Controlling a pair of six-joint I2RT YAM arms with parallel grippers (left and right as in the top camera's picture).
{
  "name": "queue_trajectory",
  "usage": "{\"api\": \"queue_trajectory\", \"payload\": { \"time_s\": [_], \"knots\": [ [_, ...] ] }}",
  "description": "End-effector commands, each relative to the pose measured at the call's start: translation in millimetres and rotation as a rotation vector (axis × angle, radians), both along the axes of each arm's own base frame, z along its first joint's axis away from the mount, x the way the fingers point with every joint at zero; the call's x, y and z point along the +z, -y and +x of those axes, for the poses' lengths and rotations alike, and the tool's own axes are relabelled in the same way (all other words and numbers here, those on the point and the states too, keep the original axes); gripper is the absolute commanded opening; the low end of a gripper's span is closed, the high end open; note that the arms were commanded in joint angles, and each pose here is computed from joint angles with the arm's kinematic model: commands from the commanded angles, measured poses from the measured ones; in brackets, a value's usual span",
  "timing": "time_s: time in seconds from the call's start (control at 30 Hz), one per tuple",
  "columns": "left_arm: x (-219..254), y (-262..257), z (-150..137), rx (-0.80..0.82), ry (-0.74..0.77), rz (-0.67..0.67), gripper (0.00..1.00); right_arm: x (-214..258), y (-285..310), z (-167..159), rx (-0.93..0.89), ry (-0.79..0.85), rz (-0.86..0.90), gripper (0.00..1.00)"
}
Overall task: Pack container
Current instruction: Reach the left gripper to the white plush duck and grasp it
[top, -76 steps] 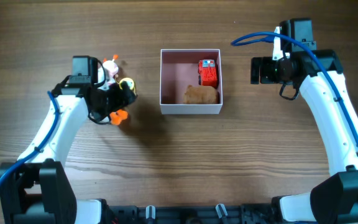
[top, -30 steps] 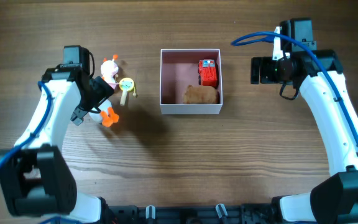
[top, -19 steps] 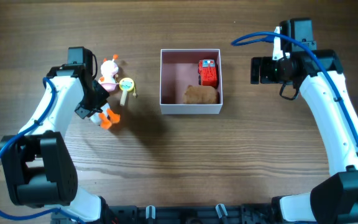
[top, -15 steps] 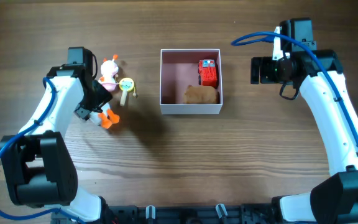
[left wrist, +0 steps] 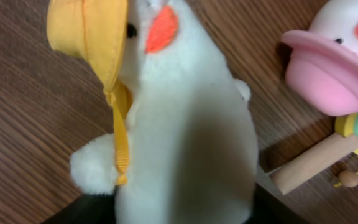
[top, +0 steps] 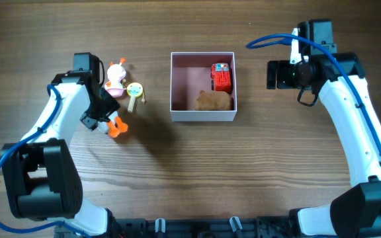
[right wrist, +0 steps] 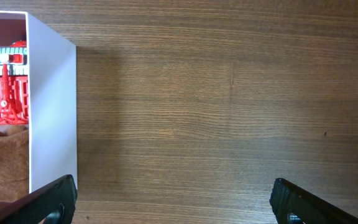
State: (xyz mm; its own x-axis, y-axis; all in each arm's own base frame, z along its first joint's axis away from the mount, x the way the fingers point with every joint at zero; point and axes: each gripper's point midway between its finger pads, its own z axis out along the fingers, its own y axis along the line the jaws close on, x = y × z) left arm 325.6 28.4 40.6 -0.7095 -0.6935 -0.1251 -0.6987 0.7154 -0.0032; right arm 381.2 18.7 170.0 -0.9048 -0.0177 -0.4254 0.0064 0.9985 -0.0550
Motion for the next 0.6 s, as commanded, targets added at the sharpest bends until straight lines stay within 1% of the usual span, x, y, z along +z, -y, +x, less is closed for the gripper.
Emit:
{"api": "queue_trajectory", "payload": {
  "time_s": [0.0, 0.1, 0.17, 0.23, 0.3, 0.37, 0.4, 0.47, 0.57],
  "knots": [
    [-10.3, -1.3, -11.9, 0.008, -0.039, -0.003, 0.66, 13.0, 2.2, 3.8, -0.022, 0.041, -0.001, 0.99],
    [-10.3, -1.1, -11.9, 0.007, -0.039, -0.003, 0.66, 13.0, 2.2, 3.7, -0.022, 0.041, -0.002, 1.0],
    [-10.4, -1.1, -12.0, 0.007, -0.039, -0.003, 0.63, 13.0, 2.2, 3.7, -0.022, 0.041, -0.001, 0.99],
    [-10.6, -0.7, -12.4, 0.007, -0.041, -0.006, 0.51, 13.0, 2.2, 3.7, -0.022, 0.041, -0.002, 1.0],
    [-10.9, 5.1, -12.4, -0.03, -0.043, -0.037, 0.3, 13.0, 2.2, 3.7, -0.022, 0.041, -0.002, 0.99],
    [-10.7, 24.0, -11.6, -0.131, -0.037, -0.14, 0.11, 13.0, 2.2, 3.7, -0.022, 0.041, -0.002, 0.99],
    [-10.1, 31.7, -12.0, -0.163, -0.035, -0.182, 0.08, 13.0, 2.2, 3.7, -0.022, 0.041, -0.001, 1.0],
    [-8.8, 40.4, -12.9, -0.191, -0.032, -0.231, 0.04, 13.0, 2.2, 3.7, -0.022, 0.041, -0.002, 1.0],
    [-8.3, 41.3, -12.4, -0.179, -0.03, -0.238, 0.04, 13.0, 2.2, 3.7, -0.022, 0.041, -0.002, 0.99]
  ]
}}
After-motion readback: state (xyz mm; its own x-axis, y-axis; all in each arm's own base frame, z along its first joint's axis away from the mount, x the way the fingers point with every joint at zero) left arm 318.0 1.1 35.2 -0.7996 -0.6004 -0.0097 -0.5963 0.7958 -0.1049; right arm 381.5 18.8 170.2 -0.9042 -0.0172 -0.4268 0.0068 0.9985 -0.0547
